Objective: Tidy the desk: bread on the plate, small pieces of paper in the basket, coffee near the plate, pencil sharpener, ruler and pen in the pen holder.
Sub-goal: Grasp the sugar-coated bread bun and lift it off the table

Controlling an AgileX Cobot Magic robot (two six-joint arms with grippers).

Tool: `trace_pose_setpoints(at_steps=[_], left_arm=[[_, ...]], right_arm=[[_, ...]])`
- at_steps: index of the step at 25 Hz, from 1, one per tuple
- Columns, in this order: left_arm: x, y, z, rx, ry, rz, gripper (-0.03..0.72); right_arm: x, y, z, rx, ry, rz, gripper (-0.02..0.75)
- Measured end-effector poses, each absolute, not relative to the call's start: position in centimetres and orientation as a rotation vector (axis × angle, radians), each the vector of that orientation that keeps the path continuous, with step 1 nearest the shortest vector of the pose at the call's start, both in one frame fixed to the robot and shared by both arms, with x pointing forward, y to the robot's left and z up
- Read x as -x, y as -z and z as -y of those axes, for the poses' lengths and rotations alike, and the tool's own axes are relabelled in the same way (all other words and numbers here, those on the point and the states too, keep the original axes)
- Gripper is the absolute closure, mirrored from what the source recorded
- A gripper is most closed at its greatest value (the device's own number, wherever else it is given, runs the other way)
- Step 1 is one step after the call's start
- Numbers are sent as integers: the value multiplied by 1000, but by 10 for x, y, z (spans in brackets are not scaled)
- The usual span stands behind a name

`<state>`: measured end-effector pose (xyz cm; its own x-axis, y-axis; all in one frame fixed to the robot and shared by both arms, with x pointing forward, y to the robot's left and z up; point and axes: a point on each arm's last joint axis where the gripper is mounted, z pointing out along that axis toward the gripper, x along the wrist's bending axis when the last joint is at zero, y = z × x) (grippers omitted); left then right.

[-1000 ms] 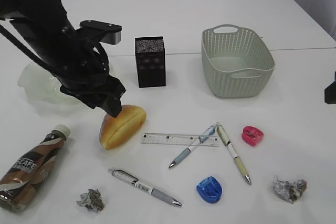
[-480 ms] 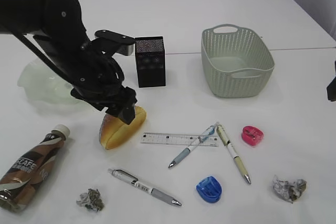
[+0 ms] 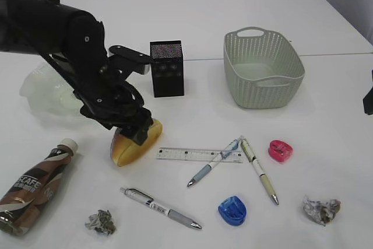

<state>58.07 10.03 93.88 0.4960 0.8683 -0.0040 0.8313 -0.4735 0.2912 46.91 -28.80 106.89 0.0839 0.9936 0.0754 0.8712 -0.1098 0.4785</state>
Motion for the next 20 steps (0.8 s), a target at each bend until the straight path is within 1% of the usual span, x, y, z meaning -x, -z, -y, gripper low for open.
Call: trace_pose_setpoints(at_steps=[8, 12, 14, 18, 20], left_arm=[[-585, -916, -98, -2507, -192, -1459, 92], [-586, -909, -97, -2520, -188, -1464, 109], [-587, -909, -97, -2522, -190, -1462, 137], [-587, -909, -97, -2523, -192, -1461, 259], [-586, -914, -97, -2505, -192, -1461, 301]], right_arm=[[-469, -1069, 288, -2054, -553, -1860, 186], [-470, -1069, 288, -2050, -557, -1859, 186], [-470, -1069, 288, -2049, -558, -1858, 186], [-471, -1069, 288, -2040, -572, -1850, 186], [-471, -1070, 288, -2037, -576, -1848, 186]])
